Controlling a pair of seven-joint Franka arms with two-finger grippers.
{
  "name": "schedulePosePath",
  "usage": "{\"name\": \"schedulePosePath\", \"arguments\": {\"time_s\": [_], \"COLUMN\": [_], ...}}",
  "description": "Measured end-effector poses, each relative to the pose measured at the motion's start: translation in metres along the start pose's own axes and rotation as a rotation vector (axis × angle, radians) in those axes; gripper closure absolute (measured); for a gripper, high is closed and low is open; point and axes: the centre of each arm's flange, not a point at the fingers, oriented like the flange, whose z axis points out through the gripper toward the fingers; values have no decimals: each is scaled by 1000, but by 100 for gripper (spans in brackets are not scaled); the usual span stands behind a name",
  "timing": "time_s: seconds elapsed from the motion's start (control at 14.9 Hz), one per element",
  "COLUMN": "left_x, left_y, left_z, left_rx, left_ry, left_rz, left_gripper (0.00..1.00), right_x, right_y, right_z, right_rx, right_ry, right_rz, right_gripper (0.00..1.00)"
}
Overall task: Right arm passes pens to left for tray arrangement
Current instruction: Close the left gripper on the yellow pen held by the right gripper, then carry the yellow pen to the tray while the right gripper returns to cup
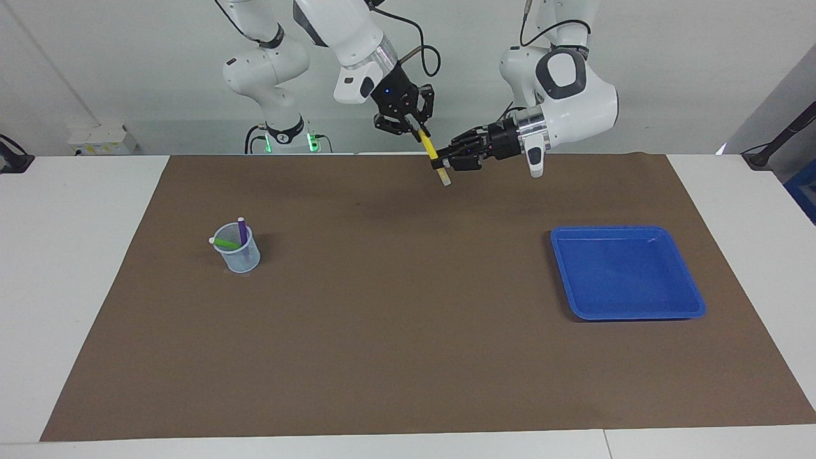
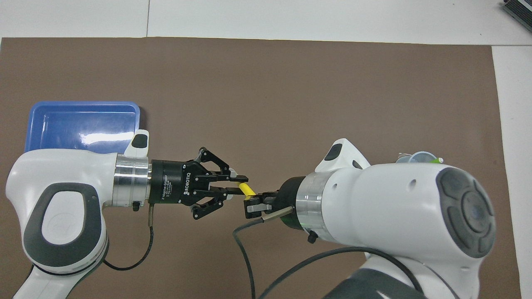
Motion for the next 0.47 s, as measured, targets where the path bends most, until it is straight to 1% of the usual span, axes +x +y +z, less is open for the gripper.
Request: {"name": "schedulePosePath", "arguments": {"time_s": [0.13,0.4,0.47], "left_x": [-3,-6,-7], "left_y": [-3,-4,-4], "left_z": [2,2,2], "left_rx": [14,26,26], "left_ry": [11,26,26], "left_rz": [16,32,30], "left_gripper": [81,81,81], "right_x": [0,-1,-1], "right_y": [1,0,0], "right_z": [-2,-1,-1], "right_rx": [-1,-4,-4], "right_ry": [4,0,-1], "right_rz": [0,6,27], "right_gripper": [82,82,76]}}
